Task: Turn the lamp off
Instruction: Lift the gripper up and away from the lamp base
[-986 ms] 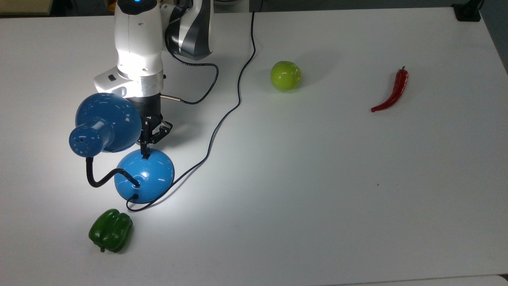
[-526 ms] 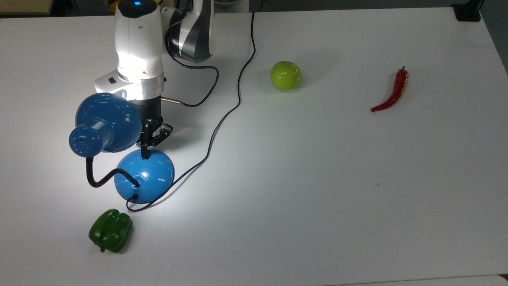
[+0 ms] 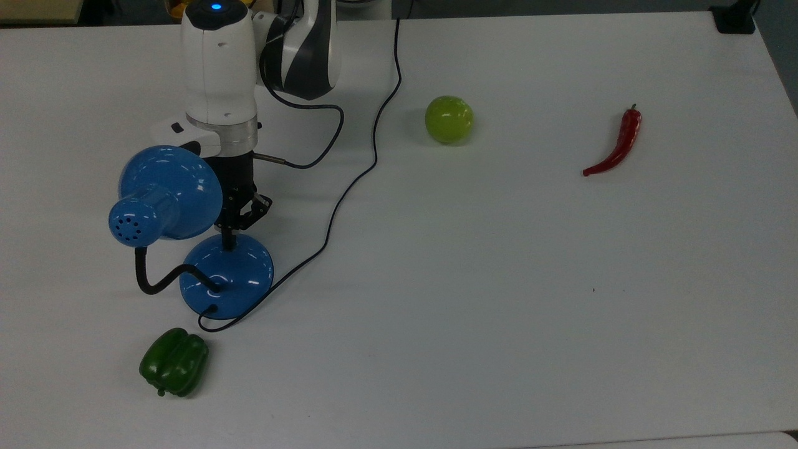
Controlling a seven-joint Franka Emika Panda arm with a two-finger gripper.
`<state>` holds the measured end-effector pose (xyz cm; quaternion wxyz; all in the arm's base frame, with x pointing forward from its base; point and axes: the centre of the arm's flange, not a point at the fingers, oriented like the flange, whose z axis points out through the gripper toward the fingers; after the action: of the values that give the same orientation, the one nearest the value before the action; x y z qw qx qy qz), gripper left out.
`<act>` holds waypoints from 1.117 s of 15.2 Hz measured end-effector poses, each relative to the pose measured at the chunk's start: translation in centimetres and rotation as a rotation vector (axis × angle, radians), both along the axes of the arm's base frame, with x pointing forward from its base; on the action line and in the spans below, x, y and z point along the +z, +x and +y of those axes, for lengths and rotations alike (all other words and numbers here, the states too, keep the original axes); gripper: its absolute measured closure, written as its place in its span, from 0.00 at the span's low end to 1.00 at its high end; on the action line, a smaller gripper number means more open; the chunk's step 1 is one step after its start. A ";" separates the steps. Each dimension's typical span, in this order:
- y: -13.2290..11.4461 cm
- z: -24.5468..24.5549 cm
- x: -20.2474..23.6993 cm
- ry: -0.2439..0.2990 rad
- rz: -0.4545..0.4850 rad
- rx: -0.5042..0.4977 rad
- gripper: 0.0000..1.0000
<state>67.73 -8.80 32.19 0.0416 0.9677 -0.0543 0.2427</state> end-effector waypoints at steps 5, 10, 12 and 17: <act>-0.1 0.0 0.0 0.000 0.000 -0.001 0.99; -1.3 -0.3 -0.5 0.011 0.058 -0.009 0.99; -2.0 -0.2 0.2 0.022 0.120 -0.011 0.99; -3.9 0.6 3.9 0.022 0.270 0.011 0.99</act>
<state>63.80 -8.17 36.06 0.0367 0.9922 -0.0453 0.1098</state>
